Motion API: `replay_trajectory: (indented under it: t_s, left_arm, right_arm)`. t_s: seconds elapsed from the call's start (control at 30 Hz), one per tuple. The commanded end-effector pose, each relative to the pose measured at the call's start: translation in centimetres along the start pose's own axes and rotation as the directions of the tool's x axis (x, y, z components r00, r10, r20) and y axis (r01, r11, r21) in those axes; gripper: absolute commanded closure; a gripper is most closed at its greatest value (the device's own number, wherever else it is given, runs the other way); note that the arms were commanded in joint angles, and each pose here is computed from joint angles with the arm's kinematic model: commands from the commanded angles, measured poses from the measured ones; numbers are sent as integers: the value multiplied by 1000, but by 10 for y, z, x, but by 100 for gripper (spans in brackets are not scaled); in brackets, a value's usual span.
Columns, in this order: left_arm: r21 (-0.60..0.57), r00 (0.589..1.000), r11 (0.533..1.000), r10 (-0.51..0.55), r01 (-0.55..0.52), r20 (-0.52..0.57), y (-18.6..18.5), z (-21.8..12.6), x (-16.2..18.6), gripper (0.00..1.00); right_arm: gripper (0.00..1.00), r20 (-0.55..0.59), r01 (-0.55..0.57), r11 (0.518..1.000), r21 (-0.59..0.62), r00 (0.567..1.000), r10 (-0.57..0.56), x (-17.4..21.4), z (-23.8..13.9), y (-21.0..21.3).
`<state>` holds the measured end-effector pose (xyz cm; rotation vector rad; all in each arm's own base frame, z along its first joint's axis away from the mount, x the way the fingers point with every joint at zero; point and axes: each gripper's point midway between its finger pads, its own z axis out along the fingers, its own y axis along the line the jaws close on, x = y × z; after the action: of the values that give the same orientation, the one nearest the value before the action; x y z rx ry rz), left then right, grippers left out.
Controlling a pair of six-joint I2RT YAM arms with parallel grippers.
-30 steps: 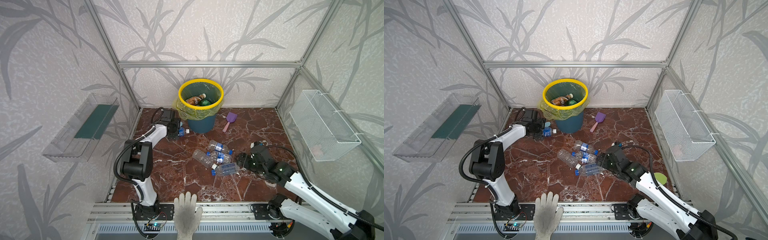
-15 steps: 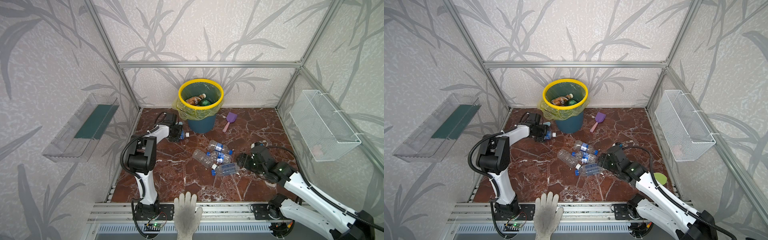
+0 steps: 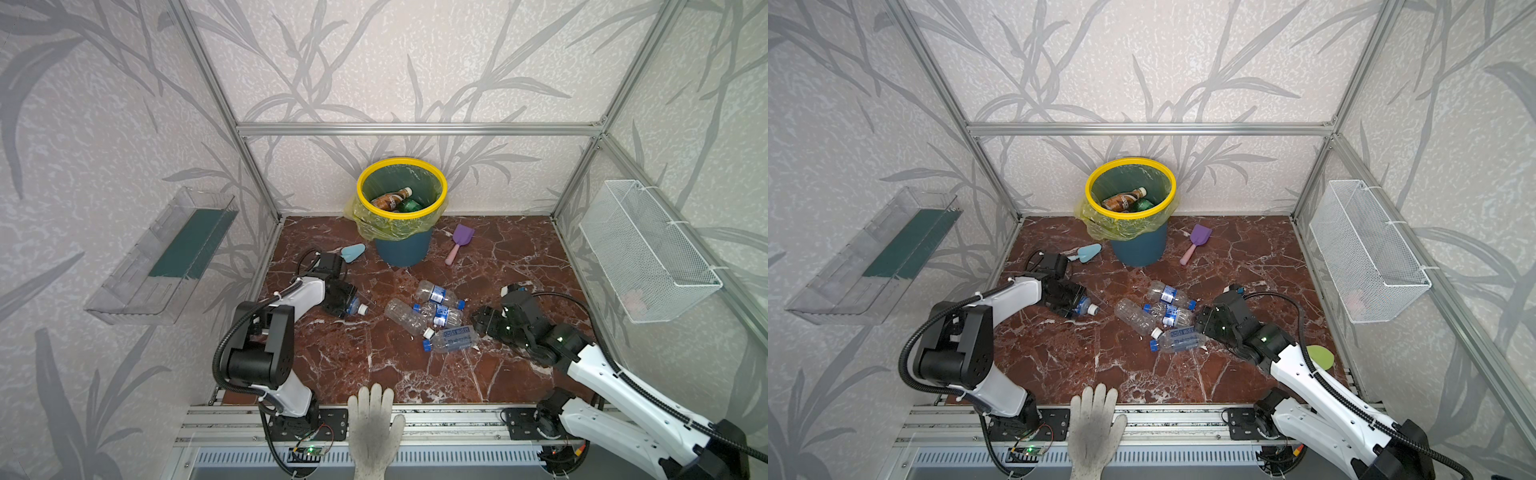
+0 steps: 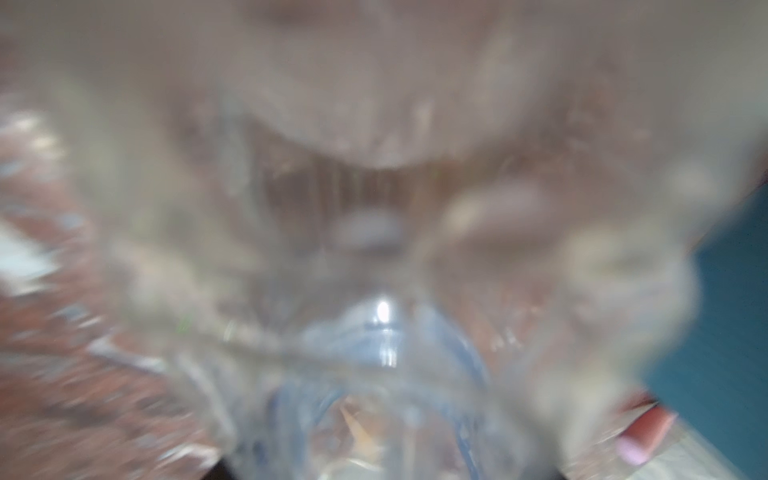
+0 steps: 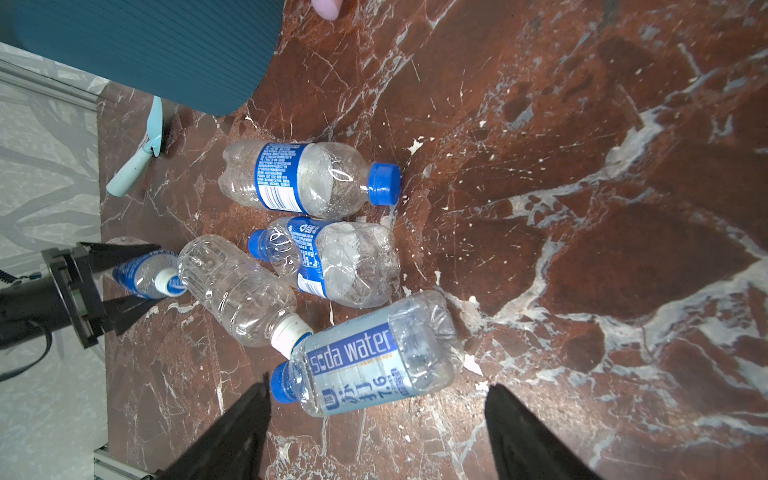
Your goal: Throw the plastic bottles in the bin
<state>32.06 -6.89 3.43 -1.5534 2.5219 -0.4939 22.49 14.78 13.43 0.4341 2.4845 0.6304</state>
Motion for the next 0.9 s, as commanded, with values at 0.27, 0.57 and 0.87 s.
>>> replay_trajectory:
  t_s: [0.27,0.57,0.87]
  left_arm:
    - [-212,916,892,398,-400,-55,125,-41,68,43]
    - [-194,874,853,472,-485,-110,163,-44,95,35]
    - [-220,845,817,530,-533,-78,151,-52,93,20]
  right_arm:
    - [19,0,-2,1000,-8,1000,2,-1,-2,2]
    - [19,-3,-9,1000,-6,1000,9,-1,-7,2]
    - [20,5,-12,1000,6,1000,12,-1,-14,-2]
